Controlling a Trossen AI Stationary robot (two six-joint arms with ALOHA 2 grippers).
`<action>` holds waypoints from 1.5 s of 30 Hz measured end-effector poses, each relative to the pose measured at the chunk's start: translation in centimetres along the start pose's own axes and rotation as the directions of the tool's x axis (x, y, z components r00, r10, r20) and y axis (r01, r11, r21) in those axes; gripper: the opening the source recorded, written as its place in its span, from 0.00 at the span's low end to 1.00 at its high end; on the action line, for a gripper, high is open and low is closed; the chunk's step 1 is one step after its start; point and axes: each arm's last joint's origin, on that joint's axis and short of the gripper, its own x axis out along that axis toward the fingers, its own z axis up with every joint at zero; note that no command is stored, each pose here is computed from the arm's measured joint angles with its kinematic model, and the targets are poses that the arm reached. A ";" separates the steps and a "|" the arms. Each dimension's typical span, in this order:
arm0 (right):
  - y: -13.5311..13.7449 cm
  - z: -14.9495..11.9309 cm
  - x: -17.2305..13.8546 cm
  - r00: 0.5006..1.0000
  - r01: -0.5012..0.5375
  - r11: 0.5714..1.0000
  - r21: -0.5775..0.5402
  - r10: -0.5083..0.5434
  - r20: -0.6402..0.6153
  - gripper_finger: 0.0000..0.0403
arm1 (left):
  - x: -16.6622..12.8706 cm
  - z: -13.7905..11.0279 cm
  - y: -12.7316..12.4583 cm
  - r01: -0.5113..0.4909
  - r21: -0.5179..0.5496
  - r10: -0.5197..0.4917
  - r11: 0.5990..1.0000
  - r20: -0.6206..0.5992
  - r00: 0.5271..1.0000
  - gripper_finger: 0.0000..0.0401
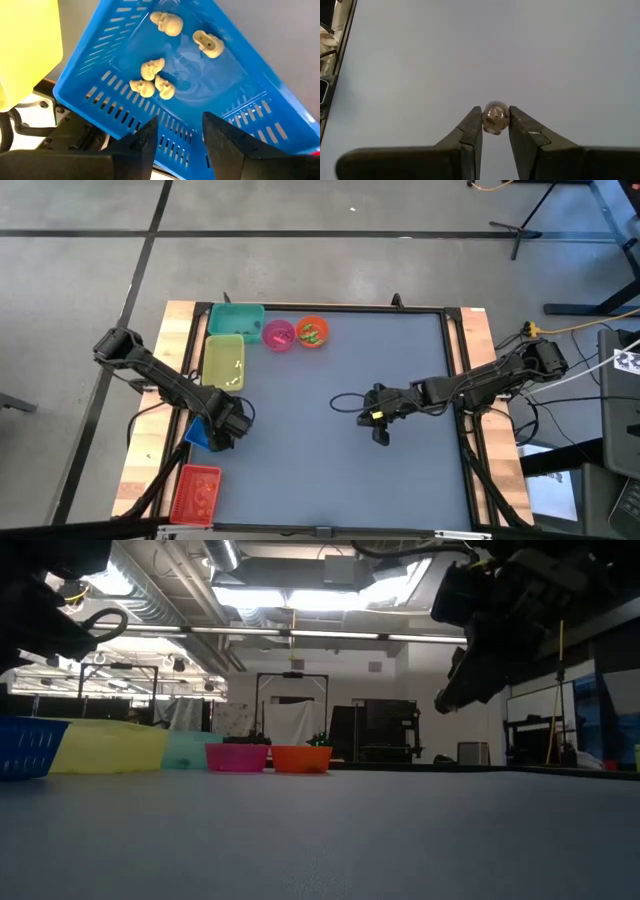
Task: Sort Halloween decoration
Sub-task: Put the black skull toy into the green bin
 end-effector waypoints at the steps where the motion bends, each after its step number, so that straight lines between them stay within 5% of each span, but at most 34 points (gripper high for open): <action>1: 0.0 0.0 0.0 1.000 0.000 1.000 0.000 0.000 0.000 0.18 | -0.2 0.0 0.0 0.001 0.002 -0.001 1.000 0.002 1.000 0.34; 9: 0.0 0.0 0.0 1.000 0.000 1.000 0.000 0.000 0.000 0.18 | -3.6 -0.1 -0.2 -0.046 0.029 0.044 0.998 0.059 0.997 0.34; 19: 0.1 0.3 0.0 1.000 -0.012 1.000 0.003 0.012 0.028 0.18 | -7.2 1.6 -1.9 0.048 0.042 -0.061 0.998 0.387 0.920 0.34; 33: 1.4 2.9 -0.6 0.943 -0.178 0.984 -0.034 0.180 0.280 0.18 | -9.8 4.5 -4.2 0.128 0.054 -0.119 0.990 0.809 0.576 0.34; 38: 1.8 3.6 -0.9 0.908 -0.211 0.976 -0.052 0.215 0.360 0.18 | -11.4 5.5 -5.4 0.046 0.169 -0.173 0.985 0.900 0.400 0.34; 45: 2.1 4.4 -1.4 0.862 -0.259 0.965 -0.044 0.251 0.441 0.18 | -12.3 7.6 -7.4 -0.277 0.283 -0.227 0.918 0.949 0.219 0.34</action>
